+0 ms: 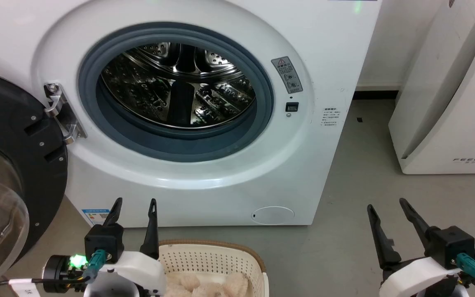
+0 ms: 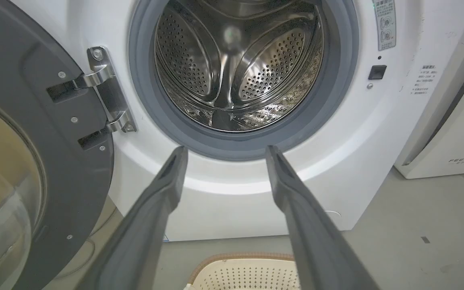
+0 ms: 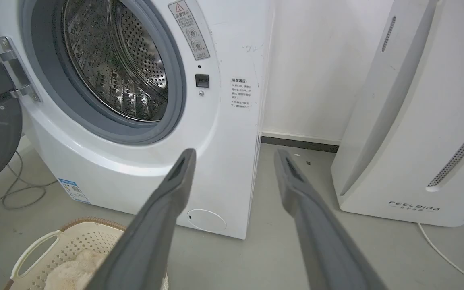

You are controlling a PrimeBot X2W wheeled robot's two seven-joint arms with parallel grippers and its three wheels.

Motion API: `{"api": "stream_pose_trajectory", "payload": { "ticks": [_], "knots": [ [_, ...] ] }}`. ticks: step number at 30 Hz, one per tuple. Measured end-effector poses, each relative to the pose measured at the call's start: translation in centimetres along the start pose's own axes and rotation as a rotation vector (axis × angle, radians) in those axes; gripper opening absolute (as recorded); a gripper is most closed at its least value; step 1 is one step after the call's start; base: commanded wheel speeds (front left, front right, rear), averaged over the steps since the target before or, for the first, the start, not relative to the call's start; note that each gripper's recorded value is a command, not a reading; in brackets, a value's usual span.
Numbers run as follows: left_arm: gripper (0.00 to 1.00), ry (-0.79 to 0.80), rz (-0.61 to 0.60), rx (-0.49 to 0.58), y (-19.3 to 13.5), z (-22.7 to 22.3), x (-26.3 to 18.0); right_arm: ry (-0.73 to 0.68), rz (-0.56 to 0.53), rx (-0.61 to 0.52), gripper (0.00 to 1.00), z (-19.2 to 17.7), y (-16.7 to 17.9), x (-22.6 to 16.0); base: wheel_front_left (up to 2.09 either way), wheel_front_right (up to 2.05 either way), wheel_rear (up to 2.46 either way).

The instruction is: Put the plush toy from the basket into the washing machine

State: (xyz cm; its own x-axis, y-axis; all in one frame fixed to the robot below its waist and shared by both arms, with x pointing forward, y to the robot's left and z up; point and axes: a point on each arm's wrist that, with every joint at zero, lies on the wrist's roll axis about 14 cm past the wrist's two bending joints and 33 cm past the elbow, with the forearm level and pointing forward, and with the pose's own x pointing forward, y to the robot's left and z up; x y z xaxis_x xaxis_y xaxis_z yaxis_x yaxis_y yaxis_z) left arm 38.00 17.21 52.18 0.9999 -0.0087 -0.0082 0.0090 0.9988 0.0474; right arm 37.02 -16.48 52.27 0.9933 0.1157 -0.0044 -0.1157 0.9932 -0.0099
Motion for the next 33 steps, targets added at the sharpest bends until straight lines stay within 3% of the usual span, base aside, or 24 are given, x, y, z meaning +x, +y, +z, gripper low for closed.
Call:
{"api": "stream_pose_trajectory", "payload": {
  "ticks": [12,33],
  "knots": [
    [1.0,0.08,-0.067,0.003,-2.0,-3.0,2.5,0.018,-0.02,0.042,1.0,-1.2,-0.7,0.5,0.0,0.0,0.0],
    [1.0,0.437,-0.232,0.085,-5.7,-14.5,5.8,0.06,-0.08,0.108,1.0,-4.2,-2.8,3.2,0.0,0.0,0.0]
  ]
}}
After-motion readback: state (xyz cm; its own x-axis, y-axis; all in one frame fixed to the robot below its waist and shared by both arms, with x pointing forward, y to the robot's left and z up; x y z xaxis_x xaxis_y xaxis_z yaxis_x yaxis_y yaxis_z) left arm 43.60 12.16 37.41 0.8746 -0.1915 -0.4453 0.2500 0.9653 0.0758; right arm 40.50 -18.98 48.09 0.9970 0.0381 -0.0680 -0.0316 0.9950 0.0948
